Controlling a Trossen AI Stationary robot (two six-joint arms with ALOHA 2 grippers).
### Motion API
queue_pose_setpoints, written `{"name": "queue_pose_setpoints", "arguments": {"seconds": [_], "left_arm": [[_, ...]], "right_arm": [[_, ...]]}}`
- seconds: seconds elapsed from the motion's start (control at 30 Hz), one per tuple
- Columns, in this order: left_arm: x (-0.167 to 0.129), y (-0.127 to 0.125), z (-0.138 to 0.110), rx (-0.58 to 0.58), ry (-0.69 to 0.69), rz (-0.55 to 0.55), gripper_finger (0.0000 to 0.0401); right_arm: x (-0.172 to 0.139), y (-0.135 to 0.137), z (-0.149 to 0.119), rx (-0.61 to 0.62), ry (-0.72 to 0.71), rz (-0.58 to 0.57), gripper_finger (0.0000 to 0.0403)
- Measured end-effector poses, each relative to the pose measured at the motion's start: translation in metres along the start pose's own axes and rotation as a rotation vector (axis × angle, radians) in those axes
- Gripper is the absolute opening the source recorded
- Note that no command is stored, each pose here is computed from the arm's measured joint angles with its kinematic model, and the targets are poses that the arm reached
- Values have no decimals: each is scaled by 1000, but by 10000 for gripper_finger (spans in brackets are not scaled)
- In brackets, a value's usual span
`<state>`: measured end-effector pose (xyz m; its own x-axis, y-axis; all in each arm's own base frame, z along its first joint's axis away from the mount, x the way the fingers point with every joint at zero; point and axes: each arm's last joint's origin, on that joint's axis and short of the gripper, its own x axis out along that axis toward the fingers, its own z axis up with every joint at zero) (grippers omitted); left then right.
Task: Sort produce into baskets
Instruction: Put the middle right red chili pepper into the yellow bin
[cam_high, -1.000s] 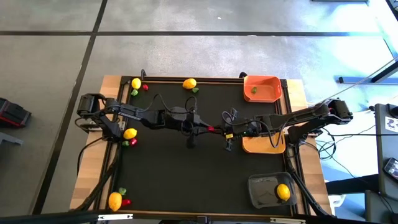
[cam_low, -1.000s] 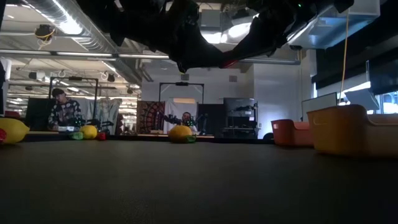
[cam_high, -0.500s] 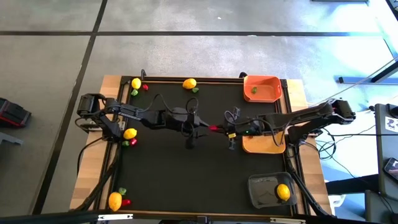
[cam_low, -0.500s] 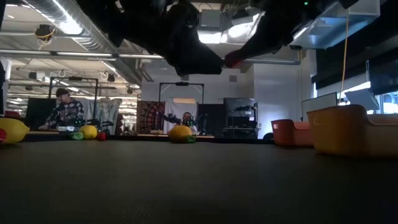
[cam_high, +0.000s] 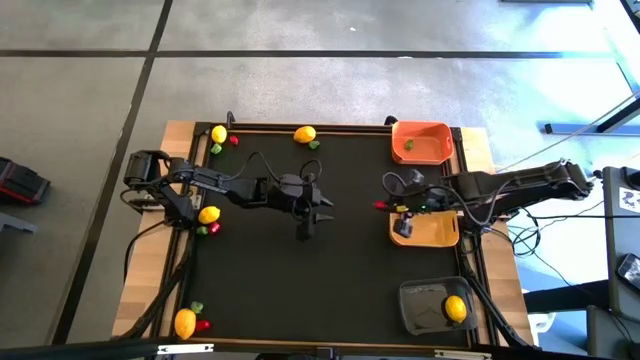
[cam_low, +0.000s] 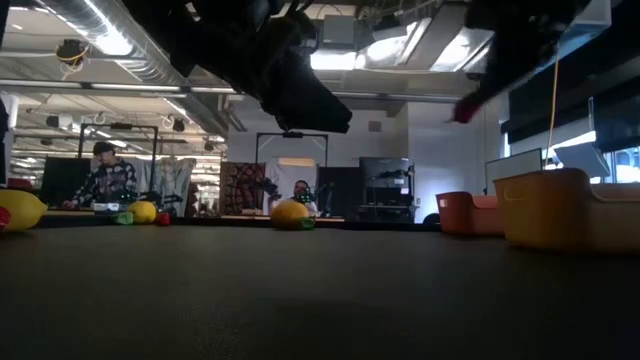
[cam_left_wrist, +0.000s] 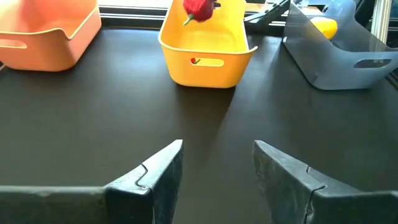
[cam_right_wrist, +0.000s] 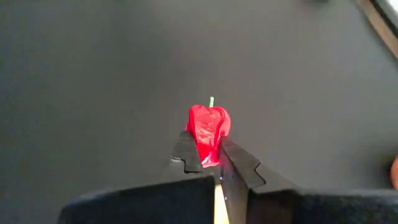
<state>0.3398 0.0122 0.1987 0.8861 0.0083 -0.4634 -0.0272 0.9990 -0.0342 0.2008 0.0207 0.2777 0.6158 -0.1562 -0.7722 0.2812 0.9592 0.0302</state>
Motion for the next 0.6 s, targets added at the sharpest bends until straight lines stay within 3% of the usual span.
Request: {"name": "queue_pose_setpoints", "arguments": {"seconds": [0.17, 0.4, 0.6], "left_arm": [[0, 0, 0, 0, -1, 0, 188], [0, 0, 0, -1, -2, 0, 187], [0, 0, 0, -1, -2, 0, 187]], "right_arm": [[-13, -8, -17, 100, 134, -3, 5], [-22, -17, -37, 252, 322, -92, 5], [-22, -19, -41, 324, 358, -139, 5]]}}
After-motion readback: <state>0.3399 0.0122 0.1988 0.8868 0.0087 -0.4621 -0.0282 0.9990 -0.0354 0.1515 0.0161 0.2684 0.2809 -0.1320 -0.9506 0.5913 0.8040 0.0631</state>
